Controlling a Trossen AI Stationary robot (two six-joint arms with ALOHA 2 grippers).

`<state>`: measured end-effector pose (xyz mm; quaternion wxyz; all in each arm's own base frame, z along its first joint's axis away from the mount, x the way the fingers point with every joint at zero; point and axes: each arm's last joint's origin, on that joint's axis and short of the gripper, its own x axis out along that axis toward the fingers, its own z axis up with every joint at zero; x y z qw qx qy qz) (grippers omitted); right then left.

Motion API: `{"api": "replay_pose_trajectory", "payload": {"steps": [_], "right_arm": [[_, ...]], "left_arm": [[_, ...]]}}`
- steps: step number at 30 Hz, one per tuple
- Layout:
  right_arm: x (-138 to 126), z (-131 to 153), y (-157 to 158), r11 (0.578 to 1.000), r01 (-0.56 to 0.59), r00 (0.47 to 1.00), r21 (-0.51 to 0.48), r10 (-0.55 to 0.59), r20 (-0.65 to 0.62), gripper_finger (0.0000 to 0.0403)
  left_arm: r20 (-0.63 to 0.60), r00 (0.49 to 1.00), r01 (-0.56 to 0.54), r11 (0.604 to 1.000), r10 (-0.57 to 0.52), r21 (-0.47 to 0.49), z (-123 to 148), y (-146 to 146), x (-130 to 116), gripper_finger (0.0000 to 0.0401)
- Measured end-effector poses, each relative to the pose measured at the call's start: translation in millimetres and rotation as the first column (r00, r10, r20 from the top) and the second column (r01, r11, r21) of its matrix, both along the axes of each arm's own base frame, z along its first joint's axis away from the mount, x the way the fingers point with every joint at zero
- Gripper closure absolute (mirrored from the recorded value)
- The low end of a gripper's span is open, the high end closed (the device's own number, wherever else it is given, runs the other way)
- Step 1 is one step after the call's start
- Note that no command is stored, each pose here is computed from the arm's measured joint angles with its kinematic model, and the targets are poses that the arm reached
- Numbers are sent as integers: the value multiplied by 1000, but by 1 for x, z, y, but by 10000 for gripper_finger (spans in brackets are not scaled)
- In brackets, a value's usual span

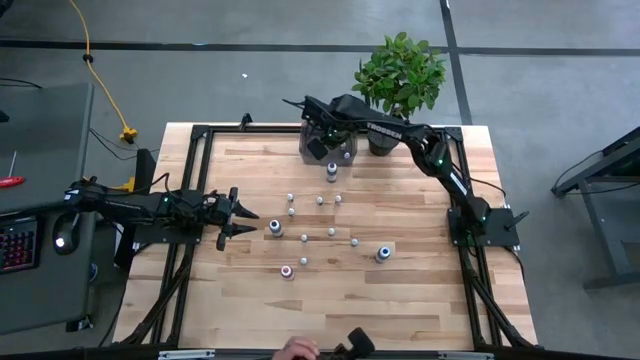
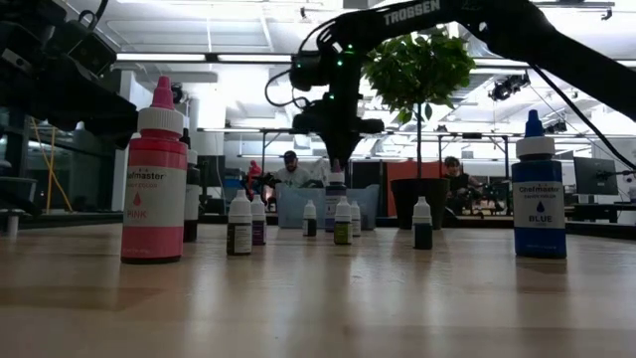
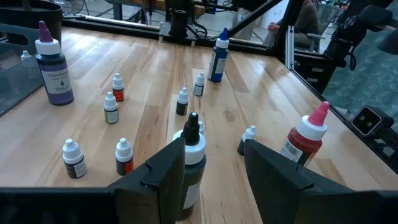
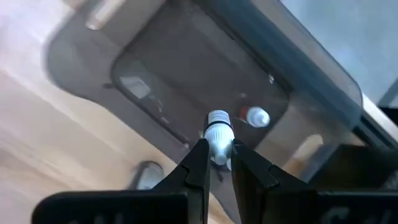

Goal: Pick & Place food coloring
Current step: Put the right small black food coloring bottle into the black bin

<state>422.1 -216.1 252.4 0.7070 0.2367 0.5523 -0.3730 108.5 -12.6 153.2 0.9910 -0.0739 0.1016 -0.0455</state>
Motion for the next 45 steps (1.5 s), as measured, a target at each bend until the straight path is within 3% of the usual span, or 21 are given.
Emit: {"api": "replay_pose_trajectory", "payload": {"steps": [17, 45], "right_arm": [[-16, -42, -16, 989, 81, 993, 127, -69, -92, 352], [-30, -46, -36, 974, 156, 986, 162, -144, -86, 347]], "left_arm": [[0, 1000, 0, 1000, 0, 0, 0, 0, 0, 238], [0, 1000, 0, 1000, 0, 0, 0, 0, 0, 238]]}}
